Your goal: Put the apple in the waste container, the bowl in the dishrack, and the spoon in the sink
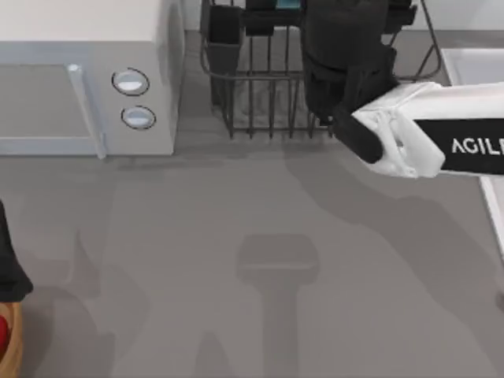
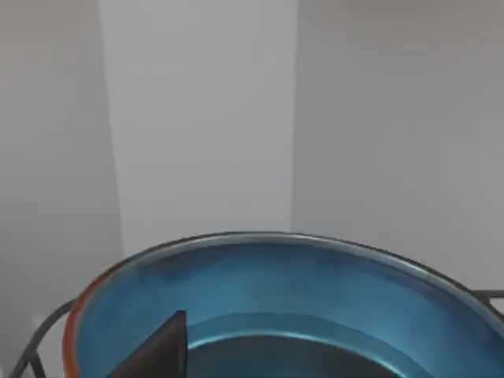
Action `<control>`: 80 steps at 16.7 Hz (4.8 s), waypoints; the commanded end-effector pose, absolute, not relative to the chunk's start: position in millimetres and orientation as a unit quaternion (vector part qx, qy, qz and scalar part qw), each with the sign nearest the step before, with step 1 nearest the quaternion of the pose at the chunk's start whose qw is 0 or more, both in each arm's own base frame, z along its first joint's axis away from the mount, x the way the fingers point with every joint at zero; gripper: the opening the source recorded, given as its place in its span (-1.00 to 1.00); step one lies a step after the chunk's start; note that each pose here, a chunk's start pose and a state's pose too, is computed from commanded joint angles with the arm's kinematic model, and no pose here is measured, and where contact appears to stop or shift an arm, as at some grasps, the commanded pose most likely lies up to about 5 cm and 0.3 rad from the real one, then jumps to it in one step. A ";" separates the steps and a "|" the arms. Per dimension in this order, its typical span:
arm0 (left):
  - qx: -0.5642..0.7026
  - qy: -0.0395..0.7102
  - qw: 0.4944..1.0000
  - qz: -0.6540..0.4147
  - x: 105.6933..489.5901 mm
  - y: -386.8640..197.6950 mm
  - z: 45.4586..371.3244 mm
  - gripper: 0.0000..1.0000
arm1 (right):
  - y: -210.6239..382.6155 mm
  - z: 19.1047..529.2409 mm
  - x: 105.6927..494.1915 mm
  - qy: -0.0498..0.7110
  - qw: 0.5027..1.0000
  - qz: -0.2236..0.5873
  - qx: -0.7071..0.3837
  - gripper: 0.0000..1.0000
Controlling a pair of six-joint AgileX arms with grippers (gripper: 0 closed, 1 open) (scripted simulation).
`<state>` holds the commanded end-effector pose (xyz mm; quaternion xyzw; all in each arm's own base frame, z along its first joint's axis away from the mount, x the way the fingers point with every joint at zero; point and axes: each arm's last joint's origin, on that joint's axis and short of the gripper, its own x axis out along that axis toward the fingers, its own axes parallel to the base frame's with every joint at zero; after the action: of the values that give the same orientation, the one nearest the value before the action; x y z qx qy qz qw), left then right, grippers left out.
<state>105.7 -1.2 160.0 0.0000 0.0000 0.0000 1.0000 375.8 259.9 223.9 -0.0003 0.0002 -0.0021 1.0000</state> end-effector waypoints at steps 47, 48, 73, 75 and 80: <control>0.000 0.000 1.000 0.000 105.7 -1.2 160.0 1.00 | -14.1 195.6 185.8 0.559 0.758 0.187 -0.281 1.00; 0.000 0.000 1.000 0.000 105.7 -1.2 160.0 1.00 | -15.5 195.2 193.4 0.581 0.732 0.211 -0.287 1.00; 0.000 0.000 1.000 0.000 105.7 -1.2 160.0 1.00 | -20.0 93.1 222.0 0.639 0.643 0.300 -0.298 1.00; 0.000 0.000 1.000 0.000 105.7 -1.2 160.0 1.00 | -20.0 93.1 222.0 0.639 0.643 0.300 -0.298 1.00; 0.000 0.000 1.000 0.000 105.7 -1.2 160.0 1.00 | -20.0 93.1 222.0 0.639 0.643 0.300 -0.298 0.40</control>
<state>105.7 -1.2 160.0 0.0000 0.0000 0.0000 1.0000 222.0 -20.0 93.1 -0.2980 0.6393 0.2996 0.6425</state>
